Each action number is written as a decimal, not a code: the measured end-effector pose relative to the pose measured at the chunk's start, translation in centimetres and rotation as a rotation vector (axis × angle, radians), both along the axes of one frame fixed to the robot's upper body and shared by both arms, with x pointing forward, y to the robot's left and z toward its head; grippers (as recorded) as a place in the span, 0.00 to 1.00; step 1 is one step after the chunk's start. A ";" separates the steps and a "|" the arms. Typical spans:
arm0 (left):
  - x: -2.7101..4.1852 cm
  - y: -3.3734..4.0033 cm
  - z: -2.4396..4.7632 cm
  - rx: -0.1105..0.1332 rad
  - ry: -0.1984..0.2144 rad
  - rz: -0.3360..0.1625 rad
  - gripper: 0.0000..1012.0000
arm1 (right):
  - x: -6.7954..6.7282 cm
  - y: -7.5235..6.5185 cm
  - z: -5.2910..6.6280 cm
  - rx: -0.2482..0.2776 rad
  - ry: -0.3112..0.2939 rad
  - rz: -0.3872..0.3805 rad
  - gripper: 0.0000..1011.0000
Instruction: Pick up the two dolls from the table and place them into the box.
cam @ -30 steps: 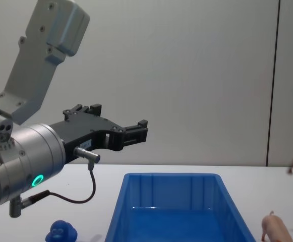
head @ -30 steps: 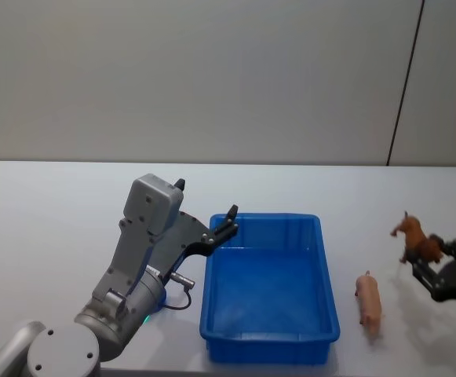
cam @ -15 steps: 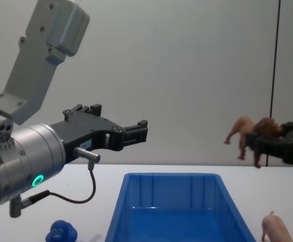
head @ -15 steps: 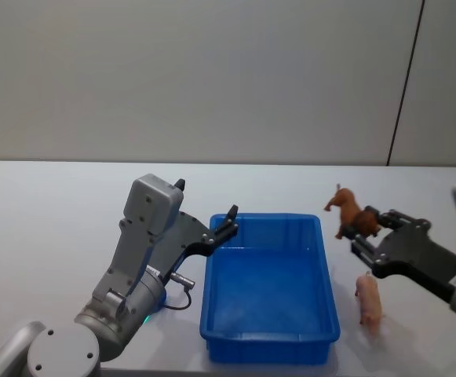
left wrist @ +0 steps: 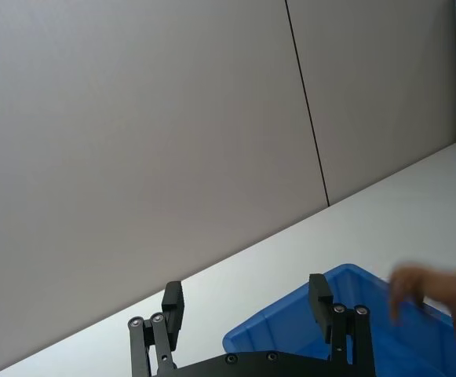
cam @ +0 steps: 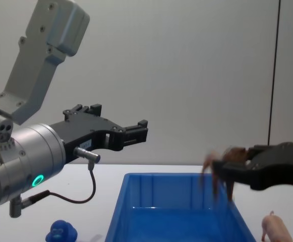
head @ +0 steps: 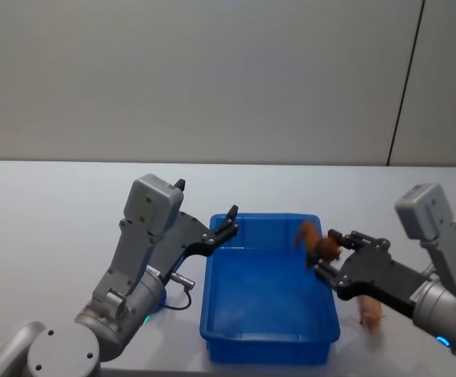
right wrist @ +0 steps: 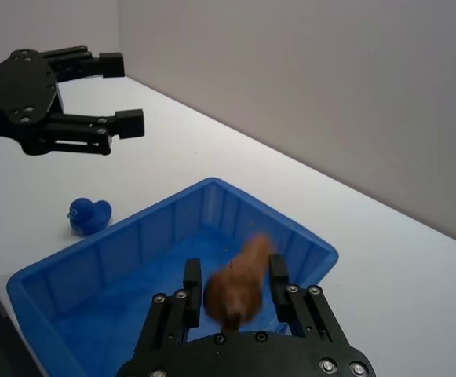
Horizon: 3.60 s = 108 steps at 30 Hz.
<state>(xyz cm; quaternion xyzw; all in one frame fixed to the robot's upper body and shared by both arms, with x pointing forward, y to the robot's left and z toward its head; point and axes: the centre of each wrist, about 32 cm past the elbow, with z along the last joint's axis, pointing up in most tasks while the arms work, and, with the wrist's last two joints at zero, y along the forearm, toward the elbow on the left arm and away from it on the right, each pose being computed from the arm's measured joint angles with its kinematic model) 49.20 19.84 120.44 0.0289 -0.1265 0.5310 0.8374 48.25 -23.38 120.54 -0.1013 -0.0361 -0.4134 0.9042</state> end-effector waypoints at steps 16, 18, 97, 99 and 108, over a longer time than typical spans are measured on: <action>0.00 0.00 0.00 0.000 0.000 0.000 0.99 | -0.6 1.0 -0.7 -0.013 0.024 0.013 0.91; 0.00 0.00 0.00 0.000 0.000 0.000 0.99 | -0.6 0.8 -0.7 -0.011 0.020 0.006 0.97; 0.00 0.00 0.00 0.000 0.000 0.000 0.99 | -1.5 -2.0 -4.6 -0.134 0.340 -0.270 0.58; 0.00 0.00 0.00 0.000 0.000 0.000 0.99 | -1.4 -1.9 -4.6 -0.130 0.346 -0.271 0.53; 0.00 0.00 0.00 0.000 0.000 0.000 0.99 | -1.2 -1.6 -4.5 -0.107 0.360 -0.280 0.25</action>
